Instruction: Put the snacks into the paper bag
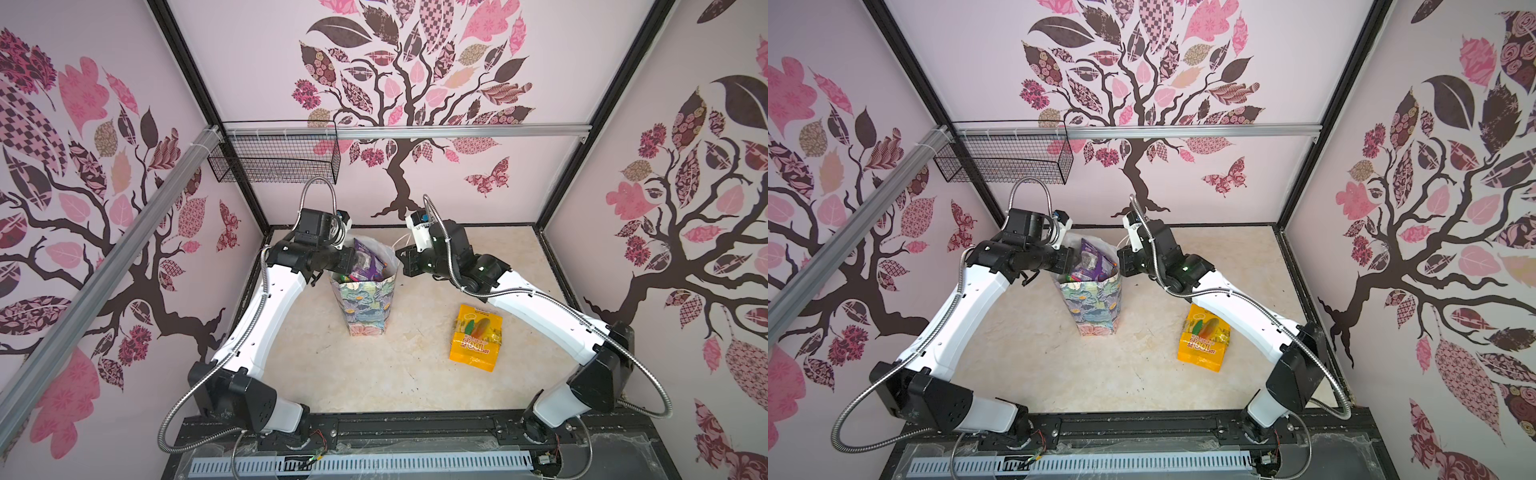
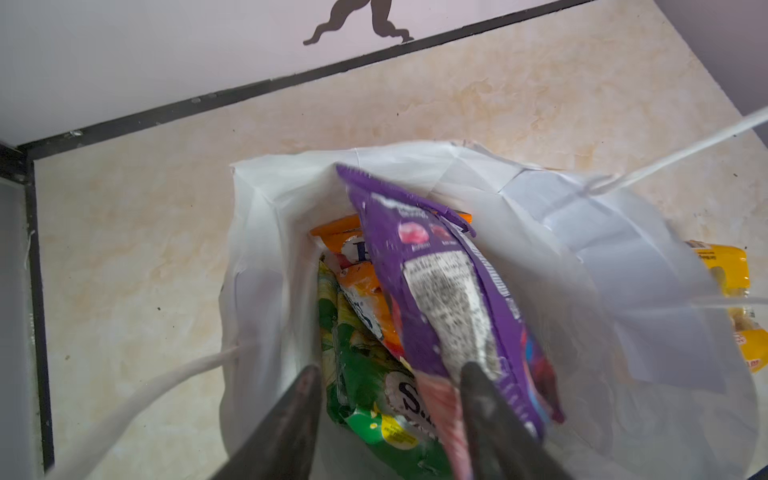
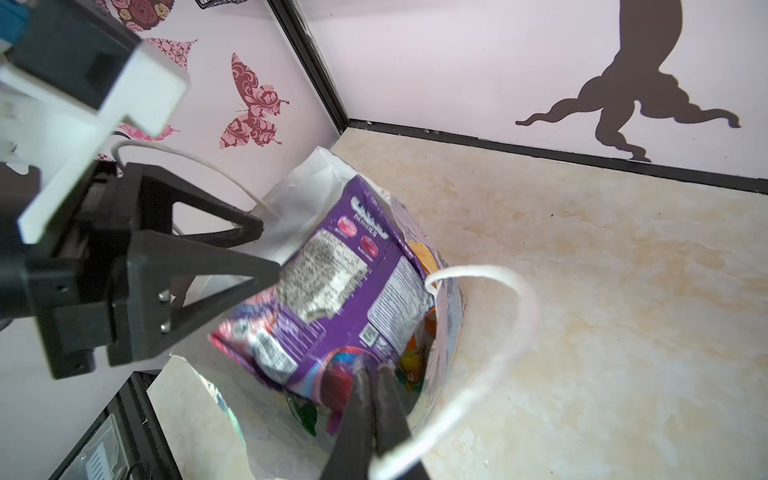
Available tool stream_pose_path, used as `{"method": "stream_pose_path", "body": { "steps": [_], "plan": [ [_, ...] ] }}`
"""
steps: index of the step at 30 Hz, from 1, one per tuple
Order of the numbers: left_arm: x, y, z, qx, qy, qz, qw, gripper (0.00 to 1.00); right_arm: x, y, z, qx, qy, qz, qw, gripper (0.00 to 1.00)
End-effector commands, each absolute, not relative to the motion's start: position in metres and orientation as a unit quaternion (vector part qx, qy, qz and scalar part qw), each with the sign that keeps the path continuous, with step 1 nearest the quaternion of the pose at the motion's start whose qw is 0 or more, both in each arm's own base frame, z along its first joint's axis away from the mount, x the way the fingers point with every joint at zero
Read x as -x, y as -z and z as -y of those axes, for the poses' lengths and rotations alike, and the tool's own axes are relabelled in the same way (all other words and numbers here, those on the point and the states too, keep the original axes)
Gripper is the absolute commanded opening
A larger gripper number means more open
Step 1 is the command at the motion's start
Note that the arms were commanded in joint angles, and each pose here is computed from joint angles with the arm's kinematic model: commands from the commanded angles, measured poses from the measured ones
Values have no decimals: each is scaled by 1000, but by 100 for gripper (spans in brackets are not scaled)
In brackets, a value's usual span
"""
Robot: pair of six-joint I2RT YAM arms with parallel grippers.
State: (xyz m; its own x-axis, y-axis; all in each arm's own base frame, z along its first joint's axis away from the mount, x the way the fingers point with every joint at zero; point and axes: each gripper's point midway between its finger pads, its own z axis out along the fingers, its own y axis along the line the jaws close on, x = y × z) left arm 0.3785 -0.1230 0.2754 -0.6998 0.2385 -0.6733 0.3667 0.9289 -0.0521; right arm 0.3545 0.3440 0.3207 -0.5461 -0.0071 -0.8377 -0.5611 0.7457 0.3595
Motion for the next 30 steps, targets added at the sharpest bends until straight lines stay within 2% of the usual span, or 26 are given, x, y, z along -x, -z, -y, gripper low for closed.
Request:
{"method": "stream_pose_path", "body": {
  "steps": [1, 4, 7, 10, 13, 15, 16, 18, 25, 30],
  "plan": [
    [-388, -296, 119, -148, 74, -913, 372, 66, -342, -358, -340, 183, -332, -799, 467, 0],
    [-388, -325, 123, -146, 66, -907, 390, 67, -339, -360, -343, 190, -336, -798, 464, 0],
    [-368, -355, 154, -191, 66, -891, 408, 69, -338, -361, -344, 194, -332, -798, 464, 0],
    [-346, -369, 192, -237, 114, -876, 405, 68, -339, -360, -344, 195, -330, -798, 465, 0],
    [-337, -357, 210, -240, 167, -881, 373, 51, -339, -360, -345, 195, -330, -798, 465, 0],
    [-339, -337, 207, -233, 155, -895, 348, 39, -339, -361, -344, 194, -330, -797, 466, 0],
    [-341, -326, 205, -230, 142, -903, 333, 29, -339, -361, -344, 194, -330, -797, 467, 0],
    [-347, -305, 200, -223, 118, -918, 306, 21, -338, -359, -344, 194, -330, -798, 465, 0],
    [-377, -254, 190, -178, 90, -944, 261, 11, -337, -359, -337, 188, -323, -800, 469, 0],
    [-384, -214, 187, -171, 62, -961, 210, 5, -336, -358, -336, 186, -321, -801, 469, 0]
  ]
}}
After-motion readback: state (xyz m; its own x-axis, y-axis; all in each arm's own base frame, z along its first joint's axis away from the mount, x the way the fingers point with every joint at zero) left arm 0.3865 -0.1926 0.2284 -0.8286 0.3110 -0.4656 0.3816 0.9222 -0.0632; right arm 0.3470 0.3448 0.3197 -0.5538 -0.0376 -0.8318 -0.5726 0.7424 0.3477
